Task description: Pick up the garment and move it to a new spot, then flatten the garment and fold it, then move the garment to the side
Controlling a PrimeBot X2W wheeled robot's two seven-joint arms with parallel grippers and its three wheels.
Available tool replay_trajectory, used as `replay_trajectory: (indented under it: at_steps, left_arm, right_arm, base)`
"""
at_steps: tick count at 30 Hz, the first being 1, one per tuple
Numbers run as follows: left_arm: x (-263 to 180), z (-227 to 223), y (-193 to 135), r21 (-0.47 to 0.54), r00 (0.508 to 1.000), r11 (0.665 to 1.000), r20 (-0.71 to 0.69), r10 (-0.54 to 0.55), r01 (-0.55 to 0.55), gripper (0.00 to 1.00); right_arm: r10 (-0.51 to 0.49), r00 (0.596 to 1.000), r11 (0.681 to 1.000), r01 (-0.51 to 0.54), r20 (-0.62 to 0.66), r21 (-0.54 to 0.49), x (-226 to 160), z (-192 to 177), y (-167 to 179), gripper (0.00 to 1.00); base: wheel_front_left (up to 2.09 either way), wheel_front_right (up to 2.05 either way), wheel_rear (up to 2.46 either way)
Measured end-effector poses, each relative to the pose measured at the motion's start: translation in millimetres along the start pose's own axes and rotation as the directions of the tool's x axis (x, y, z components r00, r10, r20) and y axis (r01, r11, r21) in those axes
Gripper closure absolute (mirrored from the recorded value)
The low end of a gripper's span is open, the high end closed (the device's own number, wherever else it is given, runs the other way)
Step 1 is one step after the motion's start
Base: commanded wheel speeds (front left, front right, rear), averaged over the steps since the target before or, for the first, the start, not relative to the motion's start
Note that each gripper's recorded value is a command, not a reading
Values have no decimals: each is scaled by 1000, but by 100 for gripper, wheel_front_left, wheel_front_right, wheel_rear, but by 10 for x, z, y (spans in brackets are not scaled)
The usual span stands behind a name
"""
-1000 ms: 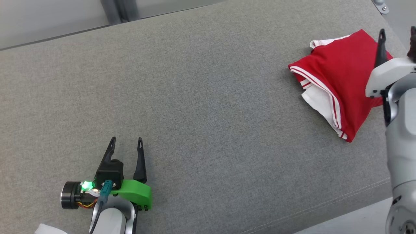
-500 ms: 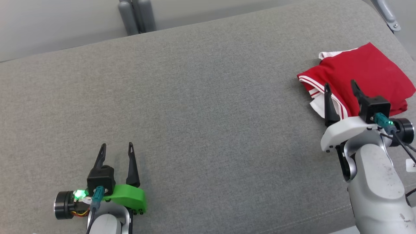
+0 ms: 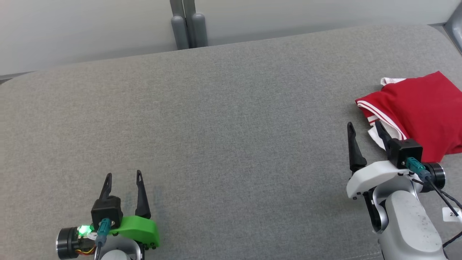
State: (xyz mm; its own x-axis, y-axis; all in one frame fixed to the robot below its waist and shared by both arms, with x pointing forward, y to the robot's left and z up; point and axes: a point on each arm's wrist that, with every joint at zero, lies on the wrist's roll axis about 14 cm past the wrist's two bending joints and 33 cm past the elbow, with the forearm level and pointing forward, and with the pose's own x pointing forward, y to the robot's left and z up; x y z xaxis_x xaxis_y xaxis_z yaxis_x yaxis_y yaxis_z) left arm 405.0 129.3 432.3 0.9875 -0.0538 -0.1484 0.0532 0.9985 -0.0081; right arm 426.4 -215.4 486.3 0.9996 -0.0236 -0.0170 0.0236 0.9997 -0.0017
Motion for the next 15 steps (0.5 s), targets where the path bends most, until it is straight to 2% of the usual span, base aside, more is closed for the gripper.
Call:
replay_trajectory:
  at_steps: [9,15]
  left_arm:
    - [-209,69,246,-38,997,997,20,68,-67,0]
    - [-298,179,321,-51,995,996,57,77,-74,0]
  right_arm:
    - [48,999,998,-49,18,49,-84,47,209,0]
    - [68,997,995,-70,27,68,-133,66,294,0]
  base:
    - [0,0,0]
    - [0,0,0]
